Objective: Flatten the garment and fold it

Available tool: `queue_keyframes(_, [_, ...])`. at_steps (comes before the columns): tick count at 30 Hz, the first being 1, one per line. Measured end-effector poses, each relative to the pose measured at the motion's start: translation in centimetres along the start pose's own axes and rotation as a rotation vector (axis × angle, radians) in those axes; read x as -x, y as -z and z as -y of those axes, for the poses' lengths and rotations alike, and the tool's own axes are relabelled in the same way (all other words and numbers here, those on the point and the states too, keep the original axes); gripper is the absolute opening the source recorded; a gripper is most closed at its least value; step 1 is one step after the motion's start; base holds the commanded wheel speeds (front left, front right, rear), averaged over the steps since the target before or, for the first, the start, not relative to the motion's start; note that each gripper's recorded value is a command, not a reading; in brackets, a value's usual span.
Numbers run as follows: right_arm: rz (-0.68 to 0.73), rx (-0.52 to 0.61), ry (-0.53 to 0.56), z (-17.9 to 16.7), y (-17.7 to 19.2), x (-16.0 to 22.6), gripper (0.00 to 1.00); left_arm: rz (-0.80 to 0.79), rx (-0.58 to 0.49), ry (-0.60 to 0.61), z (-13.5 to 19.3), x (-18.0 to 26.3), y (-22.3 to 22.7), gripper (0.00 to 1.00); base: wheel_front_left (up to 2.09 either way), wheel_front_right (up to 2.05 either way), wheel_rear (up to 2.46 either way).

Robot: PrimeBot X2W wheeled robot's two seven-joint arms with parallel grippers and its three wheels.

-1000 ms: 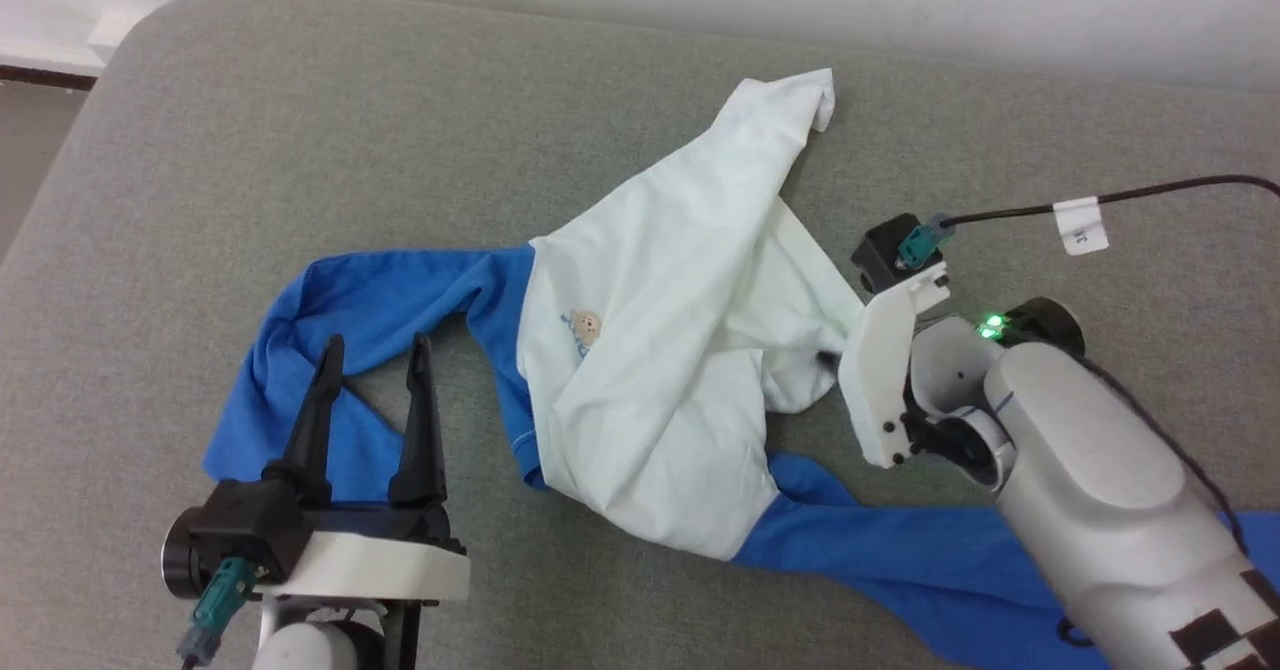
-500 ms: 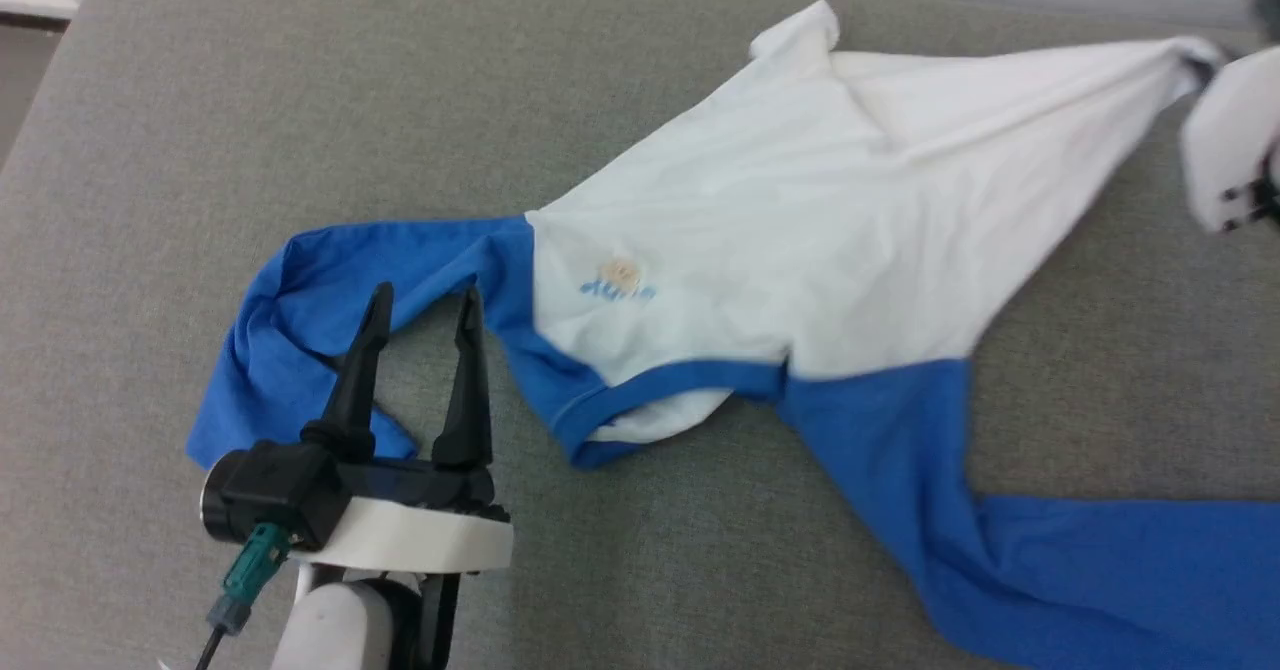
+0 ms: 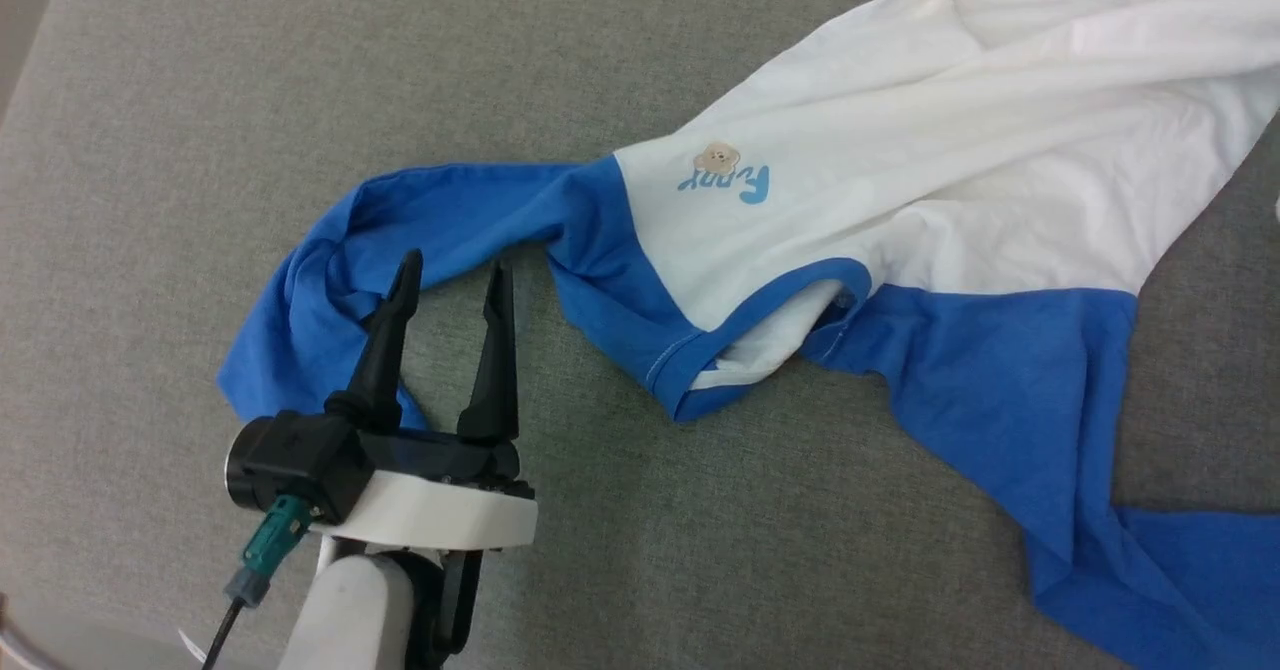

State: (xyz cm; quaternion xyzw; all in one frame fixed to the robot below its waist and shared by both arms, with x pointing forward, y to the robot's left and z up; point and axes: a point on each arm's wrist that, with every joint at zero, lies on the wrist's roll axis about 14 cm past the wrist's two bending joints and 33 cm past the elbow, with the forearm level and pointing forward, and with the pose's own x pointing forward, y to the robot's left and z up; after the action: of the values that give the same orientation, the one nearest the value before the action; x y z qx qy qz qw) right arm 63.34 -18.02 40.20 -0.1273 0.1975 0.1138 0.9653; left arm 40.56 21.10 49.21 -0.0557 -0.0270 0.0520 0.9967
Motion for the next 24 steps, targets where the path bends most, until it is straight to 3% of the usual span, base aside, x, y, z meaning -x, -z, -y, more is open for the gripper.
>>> queue_keyframes(10, [0.143, -0.135, -0.002, -2.1, 0.0, 3.9, 1.00, 0.017, -0.011, -0.022, -0.8, 0.8, -0.8, 1.00, 0.00, 0.00, 0.00])
queue_keyframes(24, [0.318, -0.240, -0.063, -6.5, -0.1, 17.4, 1.00, 0.022, -0.005, -0.015, -0.9, 4.1, -1.4, 1.00, 0.00, 0.00, 0.00])
